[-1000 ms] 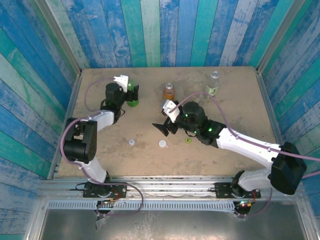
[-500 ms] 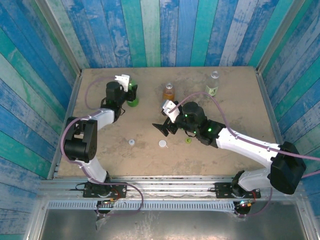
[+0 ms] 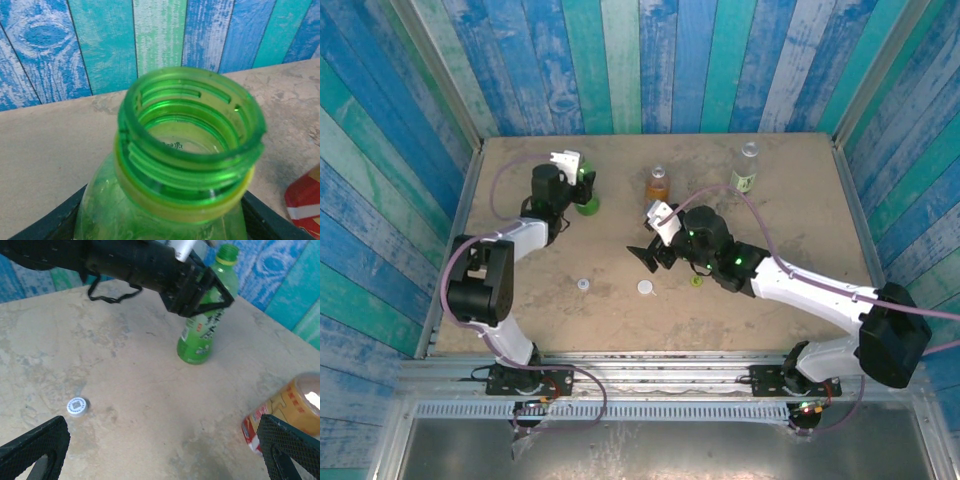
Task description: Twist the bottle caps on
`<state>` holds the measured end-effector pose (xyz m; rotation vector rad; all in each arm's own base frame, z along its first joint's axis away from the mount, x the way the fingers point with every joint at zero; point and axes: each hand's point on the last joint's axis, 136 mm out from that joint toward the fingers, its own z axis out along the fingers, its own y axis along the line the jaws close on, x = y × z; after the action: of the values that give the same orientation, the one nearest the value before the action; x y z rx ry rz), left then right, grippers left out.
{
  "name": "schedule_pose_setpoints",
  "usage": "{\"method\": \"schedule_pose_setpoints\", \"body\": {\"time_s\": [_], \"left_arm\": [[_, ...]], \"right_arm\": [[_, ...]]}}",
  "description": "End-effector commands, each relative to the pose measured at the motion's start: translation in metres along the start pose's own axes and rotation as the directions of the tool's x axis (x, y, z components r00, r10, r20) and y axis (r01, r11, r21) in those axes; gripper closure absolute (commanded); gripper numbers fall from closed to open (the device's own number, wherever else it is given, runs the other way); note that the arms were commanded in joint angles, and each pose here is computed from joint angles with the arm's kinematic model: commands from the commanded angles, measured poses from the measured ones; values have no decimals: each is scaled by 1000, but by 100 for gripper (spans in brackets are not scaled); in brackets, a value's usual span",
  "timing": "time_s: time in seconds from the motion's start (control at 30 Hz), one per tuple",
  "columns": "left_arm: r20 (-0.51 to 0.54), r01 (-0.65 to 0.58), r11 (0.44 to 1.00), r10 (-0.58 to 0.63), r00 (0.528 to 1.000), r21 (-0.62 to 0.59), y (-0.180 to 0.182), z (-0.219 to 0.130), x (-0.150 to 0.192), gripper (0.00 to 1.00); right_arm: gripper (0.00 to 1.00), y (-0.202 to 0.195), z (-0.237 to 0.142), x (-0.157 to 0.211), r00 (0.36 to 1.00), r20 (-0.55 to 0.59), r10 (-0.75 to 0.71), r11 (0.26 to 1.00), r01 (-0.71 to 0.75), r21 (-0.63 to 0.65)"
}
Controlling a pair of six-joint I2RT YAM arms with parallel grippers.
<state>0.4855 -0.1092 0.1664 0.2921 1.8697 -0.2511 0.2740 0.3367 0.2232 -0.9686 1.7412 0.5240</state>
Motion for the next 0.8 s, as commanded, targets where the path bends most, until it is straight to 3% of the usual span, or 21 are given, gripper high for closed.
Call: {"method": "schedule_pose_setpoints", "body": {"time_s": [0.0, 0.37, 0.77], "left_arm": [[11, -9, 997, 8, 1000, 81, -23, -25, -8, 46], [68, -62, 951, 44, 997, 302, -95, -82, -5, 45], [112, -163, 813, 120, 986, 559, -193, -112, 8, 46]], "right_arm": [[0, -19, -13, 3, 998, 16, 66, 991, -68, 116], [0, -53, -62, 14, 982, 81, 168, 942, -184, 280], [0, -56, -92, 45, 965, -8, 263, 913, -247, 326]]}}
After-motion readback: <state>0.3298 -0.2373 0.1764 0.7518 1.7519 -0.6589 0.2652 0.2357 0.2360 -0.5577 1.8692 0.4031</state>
